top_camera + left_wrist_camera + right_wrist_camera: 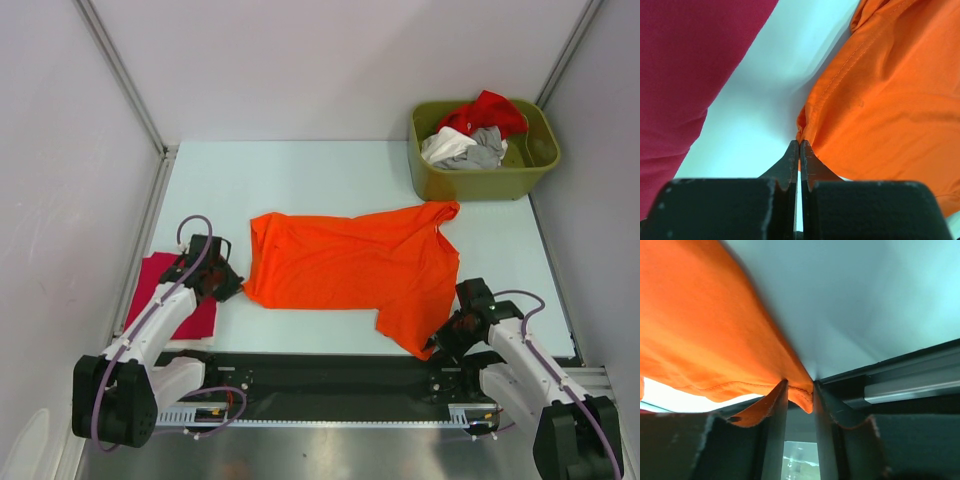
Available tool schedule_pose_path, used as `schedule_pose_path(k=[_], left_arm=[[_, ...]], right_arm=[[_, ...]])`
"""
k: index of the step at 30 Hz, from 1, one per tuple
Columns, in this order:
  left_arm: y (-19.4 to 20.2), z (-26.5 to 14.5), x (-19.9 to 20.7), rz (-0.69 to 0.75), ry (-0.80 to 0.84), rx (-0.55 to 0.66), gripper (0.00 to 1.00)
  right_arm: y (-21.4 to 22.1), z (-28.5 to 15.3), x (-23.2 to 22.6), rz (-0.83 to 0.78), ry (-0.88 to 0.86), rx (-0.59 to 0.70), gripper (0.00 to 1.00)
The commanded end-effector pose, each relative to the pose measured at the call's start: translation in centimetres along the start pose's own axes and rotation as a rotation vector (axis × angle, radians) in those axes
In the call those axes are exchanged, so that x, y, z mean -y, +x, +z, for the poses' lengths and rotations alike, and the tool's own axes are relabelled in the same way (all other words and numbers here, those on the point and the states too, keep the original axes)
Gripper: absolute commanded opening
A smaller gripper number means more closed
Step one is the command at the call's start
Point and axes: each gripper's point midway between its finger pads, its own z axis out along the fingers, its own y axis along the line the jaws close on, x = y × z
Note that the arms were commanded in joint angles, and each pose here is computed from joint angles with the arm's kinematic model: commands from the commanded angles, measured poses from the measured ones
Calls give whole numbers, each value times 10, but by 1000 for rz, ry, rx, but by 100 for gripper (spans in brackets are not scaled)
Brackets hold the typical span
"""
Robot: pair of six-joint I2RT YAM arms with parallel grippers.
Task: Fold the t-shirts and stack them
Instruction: Flatten the tshirt out
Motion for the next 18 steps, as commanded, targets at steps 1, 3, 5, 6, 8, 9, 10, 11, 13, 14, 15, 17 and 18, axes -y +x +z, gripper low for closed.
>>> schedule_pose_path(k=[1, 3, 5, 6, 8, 9, 10, 11, 13, 14, 15, 17, 18], left_arm=[[-1, -2, 5, 17, 30, 13, 0], [-1, -2, 5, 14, 31, 10, 0], [-2, -3, 7, 11, 34, 11, 0], [-2, -3, 7, 9, 35, 12, 0], [-6, -5, 12, 10, 46, 22, 0], [-7, -6, 13, 15, 50, 25, 0], [-10, -7, 14, 30, 52, 29, 0], [-10, -12, 23, 43, 89, 17, 0], [-16, -16, 29, 80, 109, 31, 0], [-24, -22, 36, 91, 125, 52, 0], [-29, -26, 39, 111, 130, 70, 0], [-49, -44, 56, 133, 165, 130, 0], [-56, -52, 62, 155, 181, 152, 0]], right_arm=[[-6, 6, -1, 30, -2, 26, 31], [-7, 5, -3, 25, -1, 29, 27], [-9, 4, -4, 20, -2, 36, 17], [-10, 3, -6, 18, -6, 40, 13], [-14, -3, -6, 13, -5, 71, 1], [-17, -11, -12, 6, -12, 90, 0], [-21, -17, -16, -8, -26, 112, 0], [-25, -23, -23, -20, -53, 139, 0], [-33, -42, -43, -54, -112, 177, 0], [-38, -47, -47, -82, -115, 185, 0], [-46, -67, -65, -114, -161, 222, 0], [-61, -88, -79, -171, -181, 271, 0], [-68, -98, -85, -187, -175, 284, 0]])
